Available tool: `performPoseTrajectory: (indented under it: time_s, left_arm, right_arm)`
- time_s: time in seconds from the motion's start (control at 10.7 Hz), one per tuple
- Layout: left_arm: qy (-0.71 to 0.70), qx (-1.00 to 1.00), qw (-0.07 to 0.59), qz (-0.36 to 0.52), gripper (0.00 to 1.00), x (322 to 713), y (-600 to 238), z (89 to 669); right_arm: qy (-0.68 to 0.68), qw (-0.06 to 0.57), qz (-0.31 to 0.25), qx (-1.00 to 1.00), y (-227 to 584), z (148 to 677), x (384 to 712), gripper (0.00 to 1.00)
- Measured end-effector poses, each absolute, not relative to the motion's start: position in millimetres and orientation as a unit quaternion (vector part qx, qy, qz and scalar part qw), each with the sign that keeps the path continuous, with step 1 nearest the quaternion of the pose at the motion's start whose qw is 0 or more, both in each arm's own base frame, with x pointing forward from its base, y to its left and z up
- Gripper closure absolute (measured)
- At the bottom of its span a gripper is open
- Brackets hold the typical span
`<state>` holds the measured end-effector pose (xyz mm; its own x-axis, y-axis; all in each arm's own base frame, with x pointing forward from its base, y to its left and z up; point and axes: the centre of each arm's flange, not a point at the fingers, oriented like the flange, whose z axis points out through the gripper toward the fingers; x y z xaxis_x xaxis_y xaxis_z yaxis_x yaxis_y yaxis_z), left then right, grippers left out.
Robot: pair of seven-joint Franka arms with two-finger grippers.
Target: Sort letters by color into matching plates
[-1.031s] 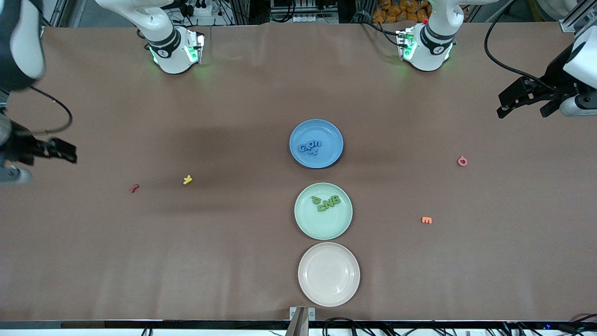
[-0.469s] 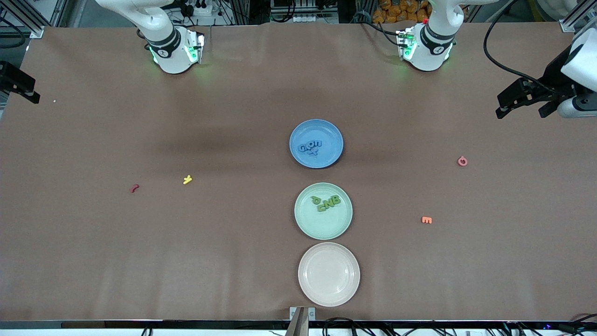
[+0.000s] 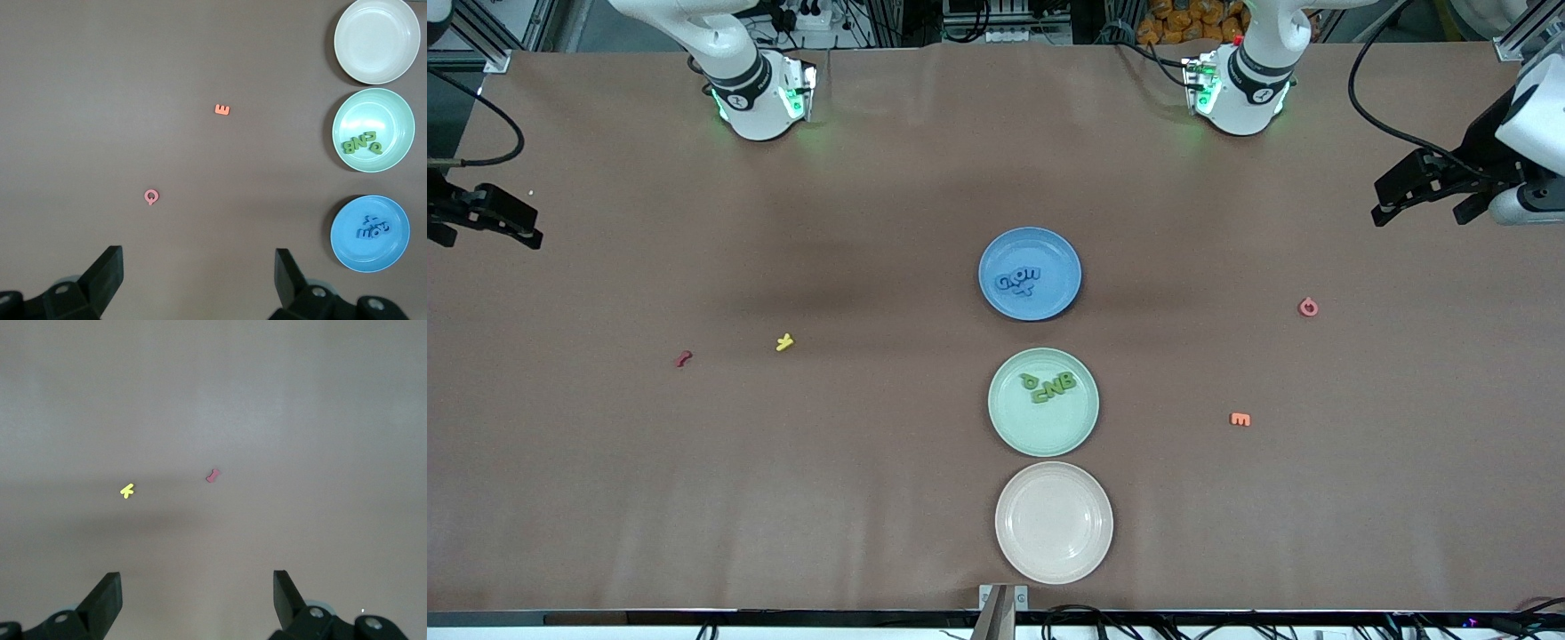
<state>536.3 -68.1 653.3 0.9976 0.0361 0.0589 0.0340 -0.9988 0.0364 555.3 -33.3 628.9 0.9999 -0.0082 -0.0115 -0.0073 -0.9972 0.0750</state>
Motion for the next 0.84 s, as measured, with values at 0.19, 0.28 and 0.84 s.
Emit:
performPoseTrajectory:
  time_s: [0.19,0.28,0.84]
  left_arm:
    - [0.018,0.999,0.018,0.031,0.00,536.5,-68.1,654.0]
    - [0.018,0.999,0.018,0.032,0.00,536.3,-68.0,654.5]
    - [0.017,0.999,0.015,0.041,0.00,534.6,-67.7,662.6]
  right_arm:
    - [-0.004,0.037,-0.005,0.999,-33.2,629.8,554.5,0.00]
    - [-0.004,0.037,-0.004,0.999,-33.2,630.5,554.1,0.00]
    - [-0.006,0.037,-0.004,0.999,-31.7,630.6,554.1,0.00]
